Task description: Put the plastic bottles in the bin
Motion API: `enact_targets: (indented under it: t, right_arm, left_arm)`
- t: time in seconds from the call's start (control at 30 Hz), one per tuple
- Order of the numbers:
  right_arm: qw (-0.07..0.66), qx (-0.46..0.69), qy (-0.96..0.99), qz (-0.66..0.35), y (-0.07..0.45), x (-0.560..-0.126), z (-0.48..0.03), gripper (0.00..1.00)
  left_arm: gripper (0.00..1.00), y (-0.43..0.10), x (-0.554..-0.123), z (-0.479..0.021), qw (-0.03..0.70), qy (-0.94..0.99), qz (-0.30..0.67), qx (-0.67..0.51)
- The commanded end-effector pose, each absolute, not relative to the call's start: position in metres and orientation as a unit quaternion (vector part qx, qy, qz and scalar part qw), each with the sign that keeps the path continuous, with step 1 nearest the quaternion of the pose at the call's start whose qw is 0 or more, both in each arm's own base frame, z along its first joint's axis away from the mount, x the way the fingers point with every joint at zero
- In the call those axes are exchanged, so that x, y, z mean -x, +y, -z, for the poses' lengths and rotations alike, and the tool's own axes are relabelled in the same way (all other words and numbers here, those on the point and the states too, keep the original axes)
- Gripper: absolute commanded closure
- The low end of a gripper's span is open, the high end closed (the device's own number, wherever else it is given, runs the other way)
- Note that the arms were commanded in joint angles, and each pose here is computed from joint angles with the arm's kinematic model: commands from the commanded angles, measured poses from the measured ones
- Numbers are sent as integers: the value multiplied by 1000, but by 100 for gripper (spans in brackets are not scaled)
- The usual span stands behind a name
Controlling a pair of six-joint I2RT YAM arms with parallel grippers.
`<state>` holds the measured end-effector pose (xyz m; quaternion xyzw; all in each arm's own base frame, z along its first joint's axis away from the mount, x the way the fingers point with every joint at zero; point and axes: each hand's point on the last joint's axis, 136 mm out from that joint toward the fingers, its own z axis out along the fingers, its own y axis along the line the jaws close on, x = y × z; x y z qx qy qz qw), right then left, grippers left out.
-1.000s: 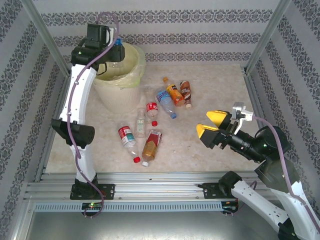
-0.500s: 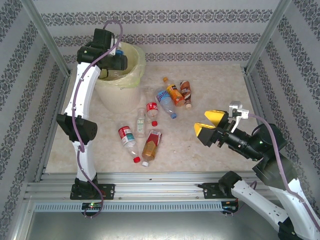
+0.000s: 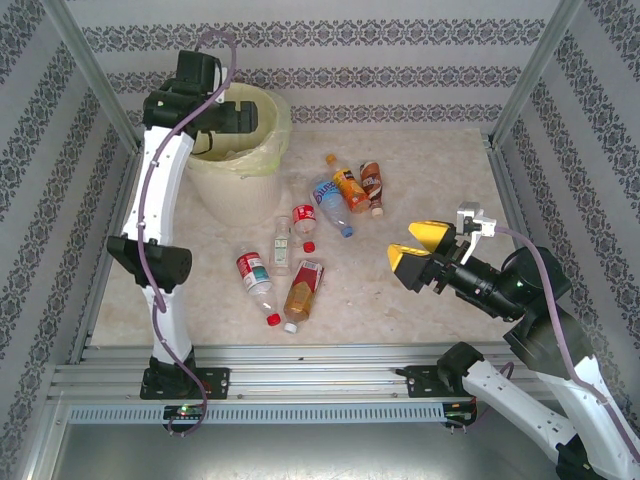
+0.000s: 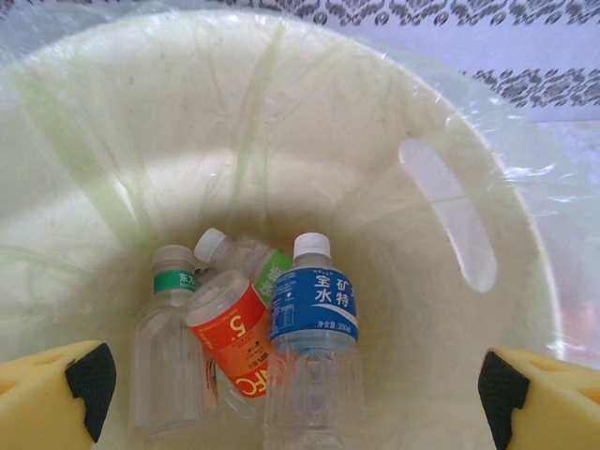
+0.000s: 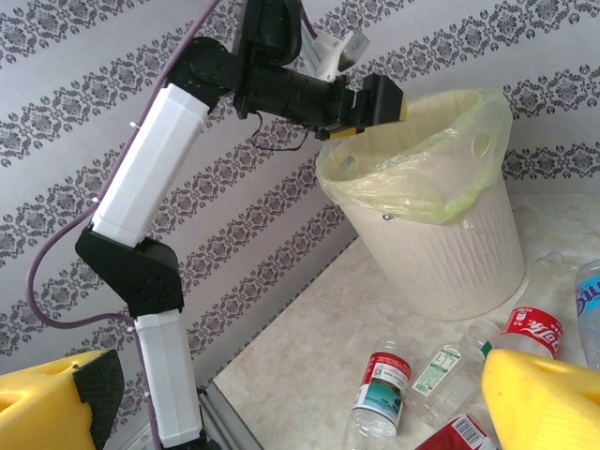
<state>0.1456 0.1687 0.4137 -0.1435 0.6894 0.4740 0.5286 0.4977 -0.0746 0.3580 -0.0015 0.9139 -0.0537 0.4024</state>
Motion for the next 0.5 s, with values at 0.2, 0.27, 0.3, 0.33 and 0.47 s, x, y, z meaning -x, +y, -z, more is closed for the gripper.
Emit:
enact_targets:
  t: [0.2,0.27,0.3,0.33,0.47]
  right_arm:
    - [517,140,696,-479,172,-148,-403,2]
    - [513,140,699,-478,173,-149,-400,2]
    - [512,139,700,-478,173,-149,-400,2]
    - [510,139,702,-478,174,-150,-398,2]
    - [496,141,711,-479,179,-153,-389,2]
  left_arm:
    - [0,-72,-408,-383,388,916,86,46]
    - [0,-75,-389,-371,382,917,102,59]
    - [0,-76,-382,-364,377,917,109,67]
    - [0,-75,-369,-358,373,917,115,77]
    - [0,-75,-327,-320,338,923,142,115]
